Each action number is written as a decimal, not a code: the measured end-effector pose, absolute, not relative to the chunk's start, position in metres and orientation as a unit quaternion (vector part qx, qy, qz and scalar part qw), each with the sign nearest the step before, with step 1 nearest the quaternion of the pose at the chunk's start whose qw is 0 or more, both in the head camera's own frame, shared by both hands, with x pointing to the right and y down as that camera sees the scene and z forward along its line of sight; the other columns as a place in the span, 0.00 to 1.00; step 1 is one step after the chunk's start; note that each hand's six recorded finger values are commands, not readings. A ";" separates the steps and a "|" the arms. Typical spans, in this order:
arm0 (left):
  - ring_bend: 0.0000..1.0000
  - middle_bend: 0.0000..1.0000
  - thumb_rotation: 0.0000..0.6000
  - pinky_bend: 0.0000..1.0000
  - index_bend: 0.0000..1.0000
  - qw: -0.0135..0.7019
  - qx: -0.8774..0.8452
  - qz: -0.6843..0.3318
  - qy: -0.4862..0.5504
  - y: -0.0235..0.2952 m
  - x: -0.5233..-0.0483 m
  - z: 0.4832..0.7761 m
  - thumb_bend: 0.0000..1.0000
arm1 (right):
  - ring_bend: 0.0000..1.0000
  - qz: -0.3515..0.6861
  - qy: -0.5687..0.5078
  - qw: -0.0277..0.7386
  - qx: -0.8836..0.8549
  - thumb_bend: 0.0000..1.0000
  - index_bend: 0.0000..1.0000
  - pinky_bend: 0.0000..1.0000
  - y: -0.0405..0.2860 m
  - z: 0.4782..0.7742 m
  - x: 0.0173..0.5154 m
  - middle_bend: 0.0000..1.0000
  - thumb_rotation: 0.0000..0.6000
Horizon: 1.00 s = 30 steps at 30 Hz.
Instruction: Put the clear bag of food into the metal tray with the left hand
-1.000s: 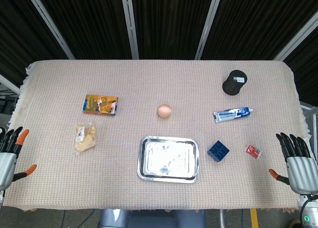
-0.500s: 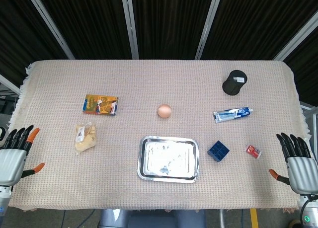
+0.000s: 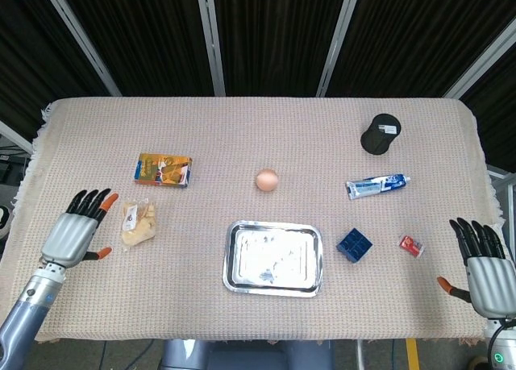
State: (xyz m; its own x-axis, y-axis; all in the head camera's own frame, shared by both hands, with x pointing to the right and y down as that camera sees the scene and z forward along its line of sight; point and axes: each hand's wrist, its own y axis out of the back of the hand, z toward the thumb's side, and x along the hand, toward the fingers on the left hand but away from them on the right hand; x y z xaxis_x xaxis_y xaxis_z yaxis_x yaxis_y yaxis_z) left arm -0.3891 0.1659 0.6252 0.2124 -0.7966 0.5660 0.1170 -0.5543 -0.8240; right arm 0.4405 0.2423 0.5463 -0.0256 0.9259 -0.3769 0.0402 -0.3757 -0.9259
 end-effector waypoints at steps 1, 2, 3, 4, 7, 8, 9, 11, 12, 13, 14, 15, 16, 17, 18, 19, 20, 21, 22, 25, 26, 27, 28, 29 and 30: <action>0.00 0.00 0.94 0.00 0.02 0.394 -0.670 -0.578 0.249 0.164 -0.388 0.630 0.07 | 0.00 0.586 -0.412 0.377 -0.587 0.00 0.04 0.06 0.243 0.546 0.441 0.04 1.00; 0.00 0.00 0.94 0.00 0.02 0.387 -0.672 -0.583 0.244 0.162 -0.386 0.636 0.07 | 0.00 0.586 -0.413 0.375 -0.588 0.00 0.04 0.06 0.243 0.547 0.441 0.04 1.00; 0.00 0.00 0.94 0.00 0.01 0.381 -0.673 -0.587 0.240 0.161 -0.384 0.641 0.07 | 0.00 0.586 -0.413 0.372 -0.590 0.00 0.04 0.06 0.244 0.548 0.441 0.04 1.00; 0.00 0.00 0.94 0.00 0.01 0.375 -0.674 -0.590 0.237 0.159 -0.383 0.647 0.07 | 0.00 0.586 -0.413 0.369 -0.592 0.00 0.04 0.06 0.245 0.549 0.441 0.04 1.00; 0.00 0.00 0.94 0.00 0.01 0.361 -0.677 -0.599 0.230 0.155 -0.378 0.664 0.07 | 0.00 0.588 -0.411 0.366 -0.593 0.00 0.04 0.06 0.246 0.551 0.442 0.04 1.00; 0.00 0.00 0.94 0.00 0.01 0.355 -0.677 -0.602 0.229 0.154 -0.376 0.670 0.07 | 0.00 0.587 -0.411 0.366 -0.593 0.00 0.04 0.06 0.245 0.551 0.442 0.04 1.00; 0.00 0.00 0.94 0.00 0.01 0.350 -0.679 -0.603 0.230 0.153 -0.374 0.675 0.07 | 0.00 0.587 -0.411 0.366 -0.594 0.00 0.04 0.06 0.245 0.552 0.441 0.04 1.00; 0.00 0.00 0.94 0.00 0.02 0.341 -0.684 -0.602 0.231 0.150 -0.368 0.683 0.07 | 0.00 0.586 -0.412 0.365 -0.595 0.00 0.04 0.06 0.244 0.552 0.441 0.04 1.00; 0.00 0.00 0.93 0.00 0.02 0.338 -0.686 -0.601 0.232 0.149 -0.365 0.686 0.08 | 0.00 0.585 -0.411 0.366 -0.596 0.00 0.04 0.06 0.244 0.553 0.440 0.04 1.00; 0.00 0.00 0.94 0.01 0.03 0.336 -0.688 -0.600 0.233 0.147 -0.362 0.689 0.09 | 0.00 0.584 -0.412 0.365 -0.597 0.00 0.04 0.06 0.243 0.553 0.440 0.04 1.00; 0.00 0.00 0.94 0.03 0.05 0.332 -0.689 -0.600 0.234 0.145 -0.360 0.692 0.12 | 0.00 0.584 -0.412 0.365 -0.597 0.00 0.04 0.06 0.243 0.553 0.440 0.04 1.00; 0.00 0.00 0.94 0.08 0.07 0.329 -0.690 -0.600 0.236 0.144 -0.359 0.694 0.15 | 0.00 0.584 -0.413 0.364 -0.597 0.00 0.04 0.06 0.243 0.553 0.440 0.04 1.00; 0.01 0.00 0.94 0.11 0.09 0.326 -0.691 -0.600 0.238 0.143 -0.358 0.696 0.18 | 0.00 0.583 -0.413 0.363 -0.598 0.00 0.04 0.06 0.243 0.553 0.440 0.04 1.00; 0.02 0.00 0.94 0.17 0.11 0.323 -0.692 -0.600 0.238 0.141 -0.357 0.699 0.22 | 0.00 0.583 -0.414 0.362 -0.598 0.00 0.04 0.06 0.244 0.553 0.440 0.04 1.00; 0.04 0.00 0.94 0.22 0.13 0.320 -0.693 -0.601 0.237 0.141 -0.356 0.701 0.26 | 0.00 0.584 -0.415 0.361 -0.597 0.00 0.04 0.06 0.244 0.553 0.441 0.04 1.00; 0.06 0.00 0.94 0.24 0.14 0.317 -0.694 -0.602 0.236 0.141 -0.356 0.703 0.28 | 0.00 0.584 -0.415 0.360 -0.597 0.00 0.04 0.06 0.244 0.553 0.441 0.04 1.00; 0.08 0.00 0.94 0.28 0.16 0.313 -0.695 -0.603 0.233 0.141 -0.356 0.706 0.32 | 0.00 0.585 -0.416 0.360 -0.596 0.00 0.04 0.06 0.244 0.553 0.442 0.04 1.00; 0.10 0.01 0.94 0.31 0.19 0.306 -0.698 -0.605 0.230 0.141 -0.355 0.709 0.36 | 0.00 0.586 -0.416 0.358 -0.596 0.00 0.04 0.06 0.245 0.553 0.442 0.04 1.00; 0.12 0.02 0.94 0.33 0.22 0.300 -0.701 -0.606 0.227 0.142 -0.354 0.712 0.39 | 0.00 0.586 -0.417 0.358 -0.596 0.00 0.04 0.06 0.245 0.553 0.442 0.04 1.00; 0.23 0.12 0.99 0.43 0.36 0.274 -0.710 -0.607 0.229 0.143 -0.351 0.721 0.55 | 0.00 0.586 -0.416 0.357 -0.597 0.00 0.04 0.06 0.245 0.553 0.442 0.04 1.00; 0.27 0.16 1.00 0.45 0.41 0.265 -0.714 -0.604 0.235 0.143 -0.350 0.723 0.59 | 0.00 0.586 -0.416 0.357 -0.597 0.00 0.04 0.06 0.245 0.553 0.442 0.04 1.00; 0.29 0.20 1.00 0.47 0.45 0.258 -0.716 -0.602 0.241 0.142 -0.349 0.724 0.62 | 0.00 0.586 -0.416 0.357 -0.597 0.00 0.04 0.06 0.245 0.553 0.442 0.04 1.00; 0.31 0.22 1.00 0.48 0.47 0.252 -0.719 -0.598 0.247 0.142 -0.348 0.725 0.63 | 0.00 0.586 -0.416 0.357 -0.597 0.00 0.04 0.06 0.245 0.553 0.441 0.04 1.00; 0.32 0.24 1.00 0.49 0.49 0.244 -0.723 -0.594 0.257 0.141 -0.347 0.725 0.64 | 0.00 0.586 -0.416 0.358 -0.596 0.00 0.04 0.06 0.245 0.552 0.441 0.04 1.00; 0.33 0.25 1.00 0.49 0.50 0.238 -0.726 -0.589 0.264 0.141 -0.346 0.725 0.65 | 0.00 0.586 -0.416 0.358 -0.596 0.00 0.04 0.06 0.245 0.552 0.441 0.04 1.00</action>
State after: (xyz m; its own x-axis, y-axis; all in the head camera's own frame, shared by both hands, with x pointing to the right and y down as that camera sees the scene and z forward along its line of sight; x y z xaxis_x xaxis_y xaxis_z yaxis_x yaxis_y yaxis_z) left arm -0.3458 0.1407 0.7253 0.1667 -0.6632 0.7297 -0.1025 -0.7477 -0.6561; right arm 0.4411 0.2447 0.5521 -0.0328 0.9154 -0.4012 0.0762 -0.3980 -0.9142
